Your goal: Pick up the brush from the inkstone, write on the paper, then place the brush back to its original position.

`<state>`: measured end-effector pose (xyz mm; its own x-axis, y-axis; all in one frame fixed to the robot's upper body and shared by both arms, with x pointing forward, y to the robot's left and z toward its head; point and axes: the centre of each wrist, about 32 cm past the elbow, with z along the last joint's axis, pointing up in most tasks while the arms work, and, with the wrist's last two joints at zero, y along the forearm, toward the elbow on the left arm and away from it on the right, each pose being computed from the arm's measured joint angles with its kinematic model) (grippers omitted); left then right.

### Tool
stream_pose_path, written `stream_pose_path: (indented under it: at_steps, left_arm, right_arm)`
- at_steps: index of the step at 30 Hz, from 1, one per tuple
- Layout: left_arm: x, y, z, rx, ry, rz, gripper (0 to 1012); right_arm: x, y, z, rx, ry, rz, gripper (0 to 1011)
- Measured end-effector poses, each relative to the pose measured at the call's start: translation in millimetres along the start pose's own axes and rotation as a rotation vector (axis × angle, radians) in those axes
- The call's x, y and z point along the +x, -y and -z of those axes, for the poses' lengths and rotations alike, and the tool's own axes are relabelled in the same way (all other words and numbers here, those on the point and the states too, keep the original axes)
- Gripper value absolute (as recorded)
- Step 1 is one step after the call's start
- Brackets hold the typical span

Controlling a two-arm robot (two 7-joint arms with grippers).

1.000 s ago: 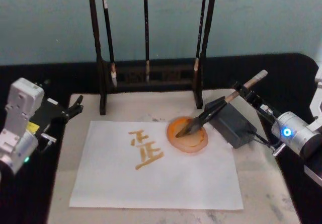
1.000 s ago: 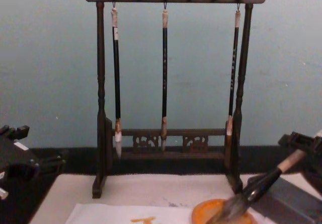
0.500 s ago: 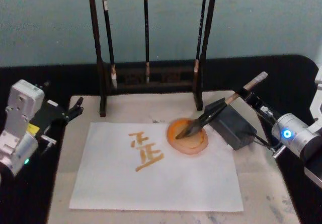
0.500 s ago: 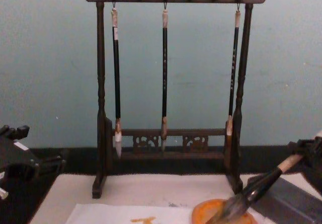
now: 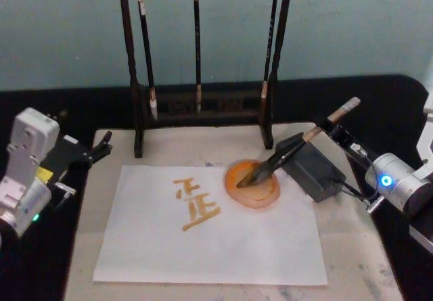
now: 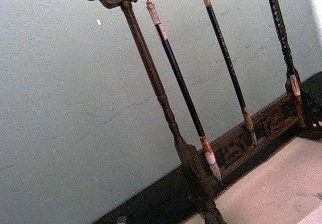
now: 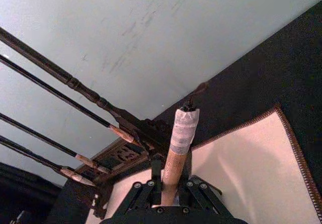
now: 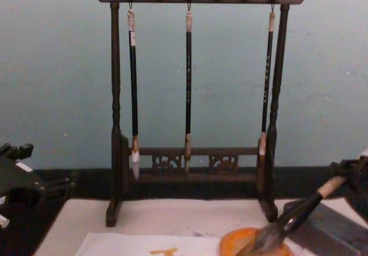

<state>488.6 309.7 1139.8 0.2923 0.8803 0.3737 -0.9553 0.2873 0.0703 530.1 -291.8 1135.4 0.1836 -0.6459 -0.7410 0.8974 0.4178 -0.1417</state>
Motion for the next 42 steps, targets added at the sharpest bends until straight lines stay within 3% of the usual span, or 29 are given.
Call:
stream_pose_path:
  at_steps: [11,23,26,42]
  left_arm:
    - [0.0,0.0,0.0,0.000,0.000,0.000,1010]
    - [0.0,0.0,0.0,0.000,0.000,0.000,1010]
    - [0.0,0.0,0.0,0.000,0.000,0.000,1010]
    - [0.0,0.0,0.0,0.000,0.000,0.000,1010]
  right_arm:
    - [-2.1,-0.4,-1.2,0.014,0.004,-0.019,177]
    - [-16.4,-1.1,-10.8,0.049,0.048,-0.099,175]
    - [-21.5,-1.2,-14.2,0.058,0.079,-0.126,175]
    - [-52.3,-9.8,-30.0,0.090,0.389,-0.279,175]
